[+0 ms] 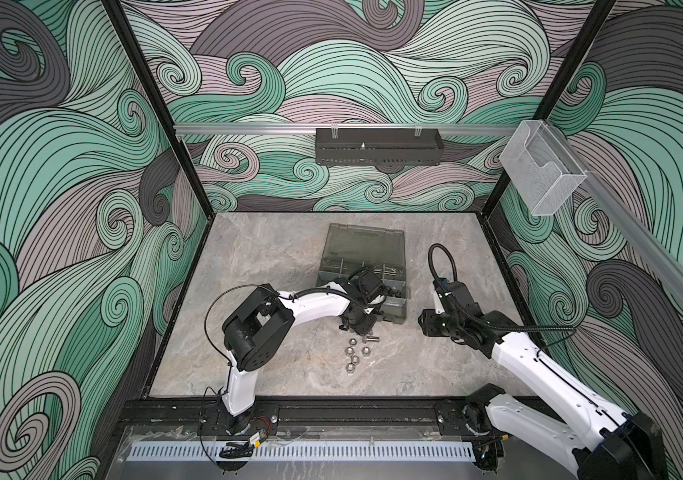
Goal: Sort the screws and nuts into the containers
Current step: 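Lower the left gripper onto a silver bolt in the pile, close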
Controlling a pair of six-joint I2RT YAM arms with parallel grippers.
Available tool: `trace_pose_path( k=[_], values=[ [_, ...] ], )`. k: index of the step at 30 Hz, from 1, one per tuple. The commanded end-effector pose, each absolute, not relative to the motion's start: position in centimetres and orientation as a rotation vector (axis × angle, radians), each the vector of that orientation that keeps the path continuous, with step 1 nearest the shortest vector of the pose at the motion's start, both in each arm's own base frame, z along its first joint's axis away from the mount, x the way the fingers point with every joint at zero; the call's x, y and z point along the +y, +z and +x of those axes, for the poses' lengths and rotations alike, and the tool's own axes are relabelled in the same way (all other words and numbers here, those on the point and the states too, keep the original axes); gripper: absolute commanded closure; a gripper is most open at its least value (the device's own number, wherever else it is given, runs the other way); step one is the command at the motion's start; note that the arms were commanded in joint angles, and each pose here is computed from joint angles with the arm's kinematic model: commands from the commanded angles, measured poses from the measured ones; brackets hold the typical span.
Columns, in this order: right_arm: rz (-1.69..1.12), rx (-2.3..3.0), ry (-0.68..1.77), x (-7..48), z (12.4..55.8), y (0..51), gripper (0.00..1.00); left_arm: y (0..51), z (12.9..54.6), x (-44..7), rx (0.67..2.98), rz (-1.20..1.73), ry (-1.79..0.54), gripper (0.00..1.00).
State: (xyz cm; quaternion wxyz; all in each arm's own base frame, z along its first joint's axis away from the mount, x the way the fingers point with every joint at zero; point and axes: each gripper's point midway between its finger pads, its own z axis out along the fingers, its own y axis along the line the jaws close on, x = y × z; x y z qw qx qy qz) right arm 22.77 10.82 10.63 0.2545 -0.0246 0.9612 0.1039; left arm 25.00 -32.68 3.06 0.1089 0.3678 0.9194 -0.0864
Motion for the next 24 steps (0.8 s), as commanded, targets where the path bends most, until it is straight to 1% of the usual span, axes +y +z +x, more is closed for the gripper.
trace_pose_path(
  k=[1,14,24],
  values=[
    [-0.048,2.617,0.286,10.6,22.4,10.5,0.56,2.4,23.7,-31.1,2.75,1.083,-0.202,0.63],
    [-0.049,2.615,0.287,10.5,22.3,10.5,0.56,4.5,25.4,-31.2,2.724,0.996,-0.252,0.63],
    [-0.048,2.619,0.281,10.3,22.1,10.2,0.56,2.9,24.7,-30.5,2.764,1.036,-0.22,0.63]
  ],
)
